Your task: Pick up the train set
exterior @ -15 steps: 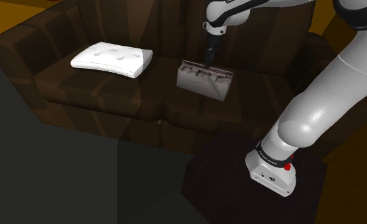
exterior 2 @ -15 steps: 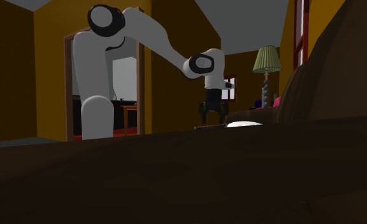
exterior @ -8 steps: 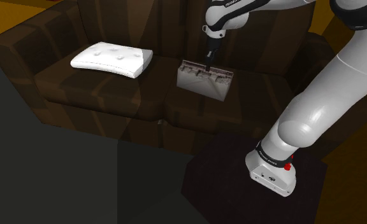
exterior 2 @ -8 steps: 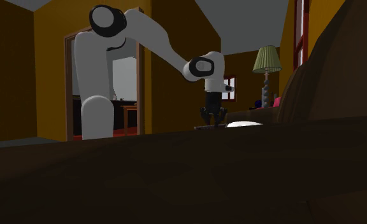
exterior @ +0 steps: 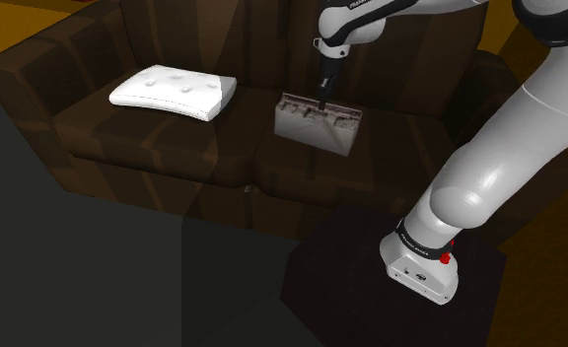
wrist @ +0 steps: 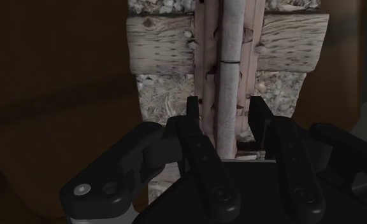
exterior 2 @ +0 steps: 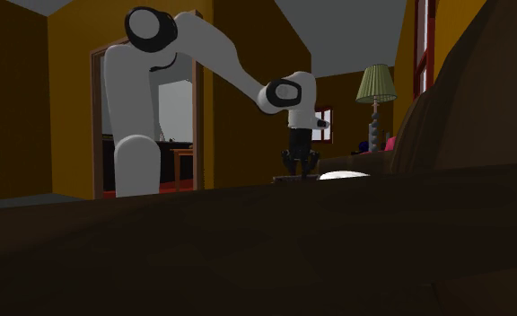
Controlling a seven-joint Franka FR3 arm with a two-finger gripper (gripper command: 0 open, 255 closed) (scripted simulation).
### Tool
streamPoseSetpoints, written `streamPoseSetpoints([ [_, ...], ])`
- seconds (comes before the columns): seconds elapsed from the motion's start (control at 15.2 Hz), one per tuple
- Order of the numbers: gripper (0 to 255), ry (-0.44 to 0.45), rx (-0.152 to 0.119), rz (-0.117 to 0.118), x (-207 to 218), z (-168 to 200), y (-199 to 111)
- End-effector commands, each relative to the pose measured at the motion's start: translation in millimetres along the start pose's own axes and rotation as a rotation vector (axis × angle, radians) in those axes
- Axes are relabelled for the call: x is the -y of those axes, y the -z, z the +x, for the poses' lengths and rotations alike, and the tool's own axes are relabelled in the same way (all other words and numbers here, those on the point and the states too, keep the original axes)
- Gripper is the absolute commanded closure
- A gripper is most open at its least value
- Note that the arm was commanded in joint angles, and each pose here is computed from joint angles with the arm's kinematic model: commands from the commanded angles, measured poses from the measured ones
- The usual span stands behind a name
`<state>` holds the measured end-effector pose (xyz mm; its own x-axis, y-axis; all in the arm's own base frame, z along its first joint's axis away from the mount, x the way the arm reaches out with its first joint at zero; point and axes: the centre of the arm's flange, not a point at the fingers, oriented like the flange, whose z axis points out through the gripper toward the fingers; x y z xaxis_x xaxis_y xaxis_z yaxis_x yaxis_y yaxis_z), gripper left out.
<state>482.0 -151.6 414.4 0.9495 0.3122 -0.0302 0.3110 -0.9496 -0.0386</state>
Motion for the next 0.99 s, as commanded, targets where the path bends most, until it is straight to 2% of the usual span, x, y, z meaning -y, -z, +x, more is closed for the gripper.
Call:
streamPoseSetpoints([
  [0.0, 255, 0.0, -0.003, -0.002, -1, 0, 11],
  [0.79, 255, 0.0, -0.003, -0.002, 2, -2, 74],
  [0.92, 255, 0.0, -0.003, -0.002, 2, -2, 75],
])
